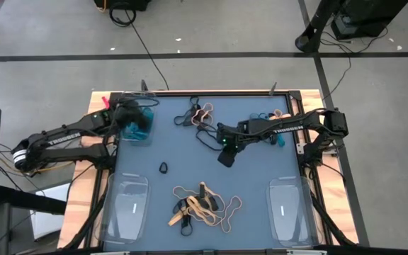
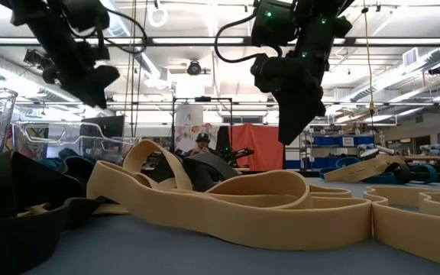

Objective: Sort rubber bands into baskets
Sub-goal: Put the blue rubber band into the top transparent bin

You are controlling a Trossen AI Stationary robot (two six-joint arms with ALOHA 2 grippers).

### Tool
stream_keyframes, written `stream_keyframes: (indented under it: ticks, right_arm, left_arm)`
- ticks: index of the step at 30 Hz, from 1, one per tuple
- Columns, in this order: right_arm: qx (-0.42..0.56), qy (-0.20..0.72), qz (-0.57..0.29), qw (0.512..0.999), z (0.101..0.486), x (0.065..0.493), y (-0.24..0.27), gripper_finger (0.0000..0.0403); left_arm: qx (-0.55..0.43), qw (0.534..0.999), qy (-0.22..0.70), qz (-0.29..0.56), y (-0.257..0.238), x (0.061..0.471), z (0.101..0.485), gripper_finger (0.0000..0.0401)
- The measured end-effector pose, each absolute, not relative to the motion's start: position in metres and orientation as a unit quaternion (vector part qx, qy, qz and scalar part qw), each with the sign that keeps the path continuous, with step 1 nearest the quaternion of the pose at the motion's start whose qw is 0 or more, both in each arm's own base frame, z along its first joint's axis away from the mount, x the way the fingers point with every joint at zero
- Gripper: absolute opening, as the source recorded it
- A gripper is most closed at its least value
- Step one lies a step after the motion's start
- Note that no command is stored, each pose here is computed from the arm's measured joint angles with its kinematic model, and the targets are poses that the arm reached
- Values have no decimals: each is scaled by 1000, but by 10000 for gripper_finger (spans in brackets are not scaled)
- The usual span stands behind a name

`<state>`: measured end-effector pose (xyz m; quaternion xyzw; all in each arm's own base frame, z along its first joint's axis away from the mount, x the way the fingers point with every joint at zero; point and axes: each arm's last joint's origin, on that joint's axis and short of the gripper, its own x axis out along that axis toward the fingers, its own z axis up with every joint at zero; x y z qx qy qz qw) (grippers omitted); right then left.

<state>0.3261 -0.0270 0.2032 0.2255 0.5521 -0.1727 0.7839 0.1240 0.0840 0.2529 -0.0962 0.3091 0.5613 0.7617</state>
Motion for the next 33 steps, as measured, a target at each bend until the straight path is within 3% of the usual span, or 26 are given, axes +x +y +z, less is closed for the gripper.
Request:
stream_keyframes:
  ticks: [3,6,13,19,25,33]
  right_arm:
    - [225,554,-173,782,203,326,-27,100]
    - [224,555,-172,782,203,325,-27,101]
    - [213,556,-173,785,203,325,-30,99]
    - [209,562,-175,781,203,323,-31,99]
    - [189,588,-180,766,201,318,-31,100]
    - [118,594,-140,783,201,319,-26,100]
  left_arm:
    - [-96,723,266,631,82,113,257,184]
    - [-128,732,244,624,82,114,258,184]
    - [-127,876,225,407,75,153,225,183]
    - [-93,957,97,257,65,171,219,183]
    - [-65,991,-11,116,49,175,222,183]
    - [-37,995,-21,95,42,176,222,183]
